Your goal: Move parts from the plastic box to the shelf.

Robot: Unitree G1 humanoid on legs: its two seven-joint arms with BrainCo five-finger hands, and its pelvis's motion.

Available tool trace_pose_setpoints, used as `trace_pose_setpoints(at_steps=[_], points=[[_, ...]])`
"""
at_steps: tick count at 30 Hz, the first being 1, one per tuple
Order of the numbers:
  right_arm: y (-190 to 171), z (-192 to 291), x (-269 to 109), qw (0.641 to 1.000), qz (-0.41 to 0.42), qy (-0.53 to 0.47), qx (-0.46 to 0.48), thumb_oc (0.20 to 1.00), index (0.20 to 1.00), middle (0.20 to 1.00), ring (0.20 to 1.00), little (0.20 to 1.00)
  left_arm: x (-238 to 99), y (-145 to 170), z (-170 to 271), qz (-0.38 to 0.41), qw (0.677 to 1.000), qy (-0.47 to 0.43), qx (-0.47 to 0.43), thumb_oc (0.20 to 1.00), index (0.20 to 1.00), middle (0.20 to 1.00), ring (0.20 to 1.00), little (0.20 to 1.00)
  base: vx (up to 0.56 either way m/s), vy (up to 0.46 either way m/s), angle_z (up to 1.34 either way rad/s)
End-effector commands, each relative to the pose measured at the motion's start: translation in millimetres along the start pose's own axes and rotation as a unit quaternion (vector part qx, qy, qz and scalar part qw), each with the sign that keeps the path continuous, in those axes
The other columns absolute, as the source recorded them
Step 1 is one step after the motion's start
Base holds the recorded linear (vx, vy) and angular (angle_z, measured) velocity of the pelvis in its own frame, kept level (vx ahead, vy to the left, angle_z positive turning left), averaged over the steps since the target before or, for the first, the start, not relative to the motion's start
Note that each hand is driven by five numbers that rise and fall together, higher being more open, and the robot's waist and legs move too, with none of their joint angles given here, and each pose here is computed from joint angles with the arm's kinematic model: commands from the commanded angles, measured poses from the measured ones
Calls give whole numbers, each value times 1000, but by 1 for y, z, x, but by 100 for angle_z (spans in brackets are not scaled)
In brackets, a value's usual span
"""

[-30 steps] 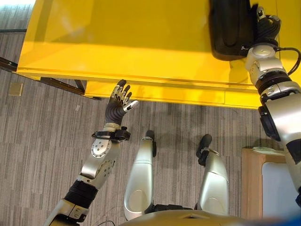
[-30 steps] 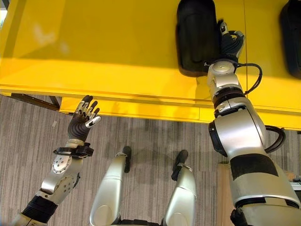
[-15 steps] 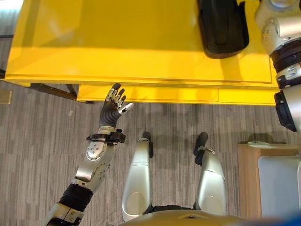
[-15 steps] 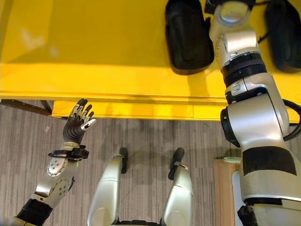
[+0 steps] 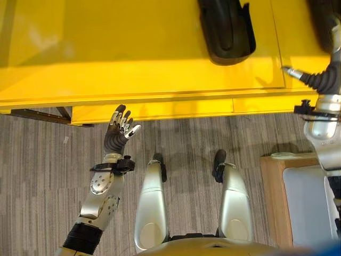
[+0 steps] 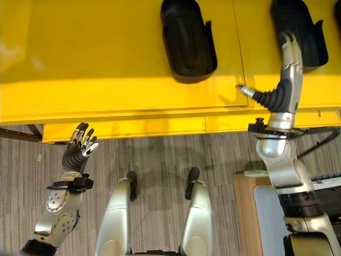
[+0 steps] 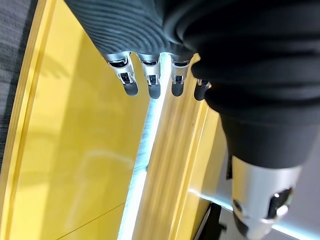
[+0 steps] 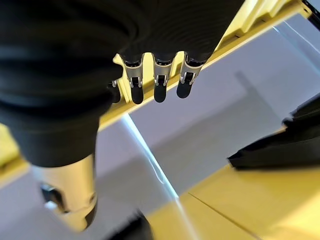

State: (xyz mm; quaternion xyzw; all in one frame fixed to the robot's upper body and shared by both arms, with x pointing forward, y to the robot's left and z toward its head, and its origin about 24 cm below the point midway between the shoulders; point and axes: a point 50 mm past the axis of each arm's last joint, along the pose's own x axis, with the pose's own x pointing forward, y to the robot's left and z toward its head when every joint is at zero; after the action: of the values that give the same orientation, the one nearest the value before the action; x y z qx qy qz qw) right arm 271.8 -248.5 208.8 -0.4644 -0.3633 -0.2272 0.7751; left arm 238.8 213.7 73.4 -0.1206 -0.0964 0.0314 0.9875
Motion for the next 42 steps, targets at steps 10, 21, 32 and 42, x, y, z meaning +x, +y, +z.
trace_pose_setpoints(at_steps=[10,21,32,42], points=[[31,-14,6,958,82,-94,-257,1000,1000,1000,1000,1000,4,-17,20,-58,995,-76,34,1000,1000,1000,1000,1000,0,0,0],[76,-14,16,942,157,-95,-282,1000,1000,1000,1000,1000,9,-20,19,-63,995,-79,24,1000,1000,1000,1000,1000,0,0,0],[101,-24,6,935,216,-62,-273,1000,1000,1000,1000,1000,7,-18,18,-59,995,-78,18,1000,1000,1000,1000,1000,0,0,0],[112,-27,4,935,253,-43,-246,1000,1000,1000,1000,1000,5,-17,18,-60,995,-75,15,1000,1000,1000,1000,1000,0,0,0]])
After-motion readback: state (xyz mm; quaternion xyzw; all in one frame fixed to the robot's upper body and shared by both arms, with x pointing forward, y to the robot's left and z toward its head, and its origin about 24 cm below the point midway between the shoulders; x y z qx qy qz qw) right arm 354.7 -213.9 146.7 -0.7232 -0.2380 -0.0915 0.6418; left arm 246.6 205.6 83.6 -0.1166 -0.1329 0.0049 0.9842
